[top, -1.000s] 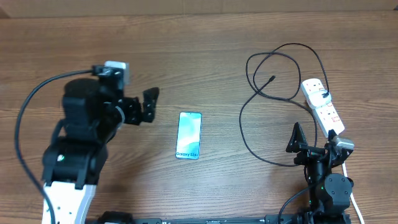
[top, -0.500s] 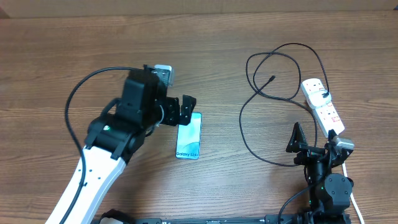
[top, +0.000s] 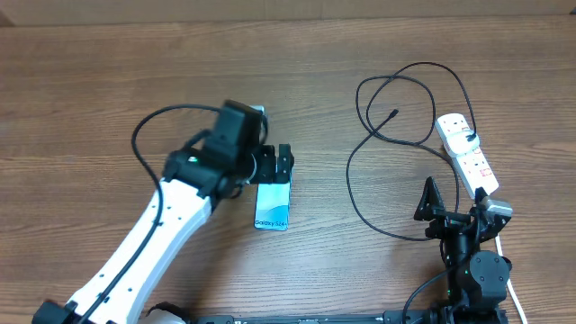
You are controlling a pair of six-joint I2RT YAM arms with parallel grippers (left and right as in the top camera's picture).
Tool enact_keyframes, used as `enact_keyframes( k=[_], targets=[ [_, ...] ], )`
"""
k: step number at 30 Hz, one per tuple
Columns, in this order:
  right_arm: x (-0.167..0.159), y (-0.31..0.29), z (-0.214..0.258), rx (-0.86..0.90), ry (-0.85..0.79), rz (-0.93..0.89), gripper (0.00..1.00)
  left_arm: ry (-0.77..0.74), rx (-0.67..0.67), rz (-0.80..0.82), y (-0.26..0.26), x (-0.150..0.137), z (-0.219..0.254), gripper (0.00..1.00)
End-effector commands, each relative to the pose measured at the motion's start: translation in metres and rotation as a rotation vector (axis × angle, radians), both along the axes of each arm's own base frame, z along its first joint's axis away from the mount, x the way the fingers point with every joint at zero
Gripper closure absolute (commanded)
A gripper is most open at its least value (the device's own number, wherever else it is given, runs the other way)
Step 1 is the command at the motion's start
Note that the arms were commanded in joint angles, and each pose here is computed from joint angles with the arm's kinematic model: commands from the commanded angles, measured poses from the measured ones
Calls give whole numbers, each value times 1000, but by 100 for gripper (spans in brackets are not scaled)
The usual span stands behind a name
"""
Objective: Plug charger to phone and switch on socket
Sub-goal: 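Lower the left gripper and grasp the phone's long edges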
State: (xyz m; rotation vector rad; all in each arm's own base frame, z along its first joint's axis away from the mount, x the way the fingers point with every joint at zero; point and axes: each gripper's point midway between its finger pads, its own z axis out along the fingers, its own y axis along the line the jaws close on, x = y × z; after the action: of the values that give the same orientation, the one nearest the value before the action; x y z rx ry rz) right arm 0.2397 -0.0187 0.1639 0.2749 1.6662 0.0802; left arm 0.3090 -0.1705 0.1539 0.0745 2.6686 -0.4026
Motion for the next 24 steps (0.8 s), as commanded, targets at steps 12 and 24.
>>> enact_keyframes(
  k=[12,24],
  targets=[
    [0,2,0,-1,-6,8,0,130,247,105,4,6,-75,0],
    [0,2,0,-1,-7,8,0,200,309,19,-7,-2,-112,0]
  ],
)
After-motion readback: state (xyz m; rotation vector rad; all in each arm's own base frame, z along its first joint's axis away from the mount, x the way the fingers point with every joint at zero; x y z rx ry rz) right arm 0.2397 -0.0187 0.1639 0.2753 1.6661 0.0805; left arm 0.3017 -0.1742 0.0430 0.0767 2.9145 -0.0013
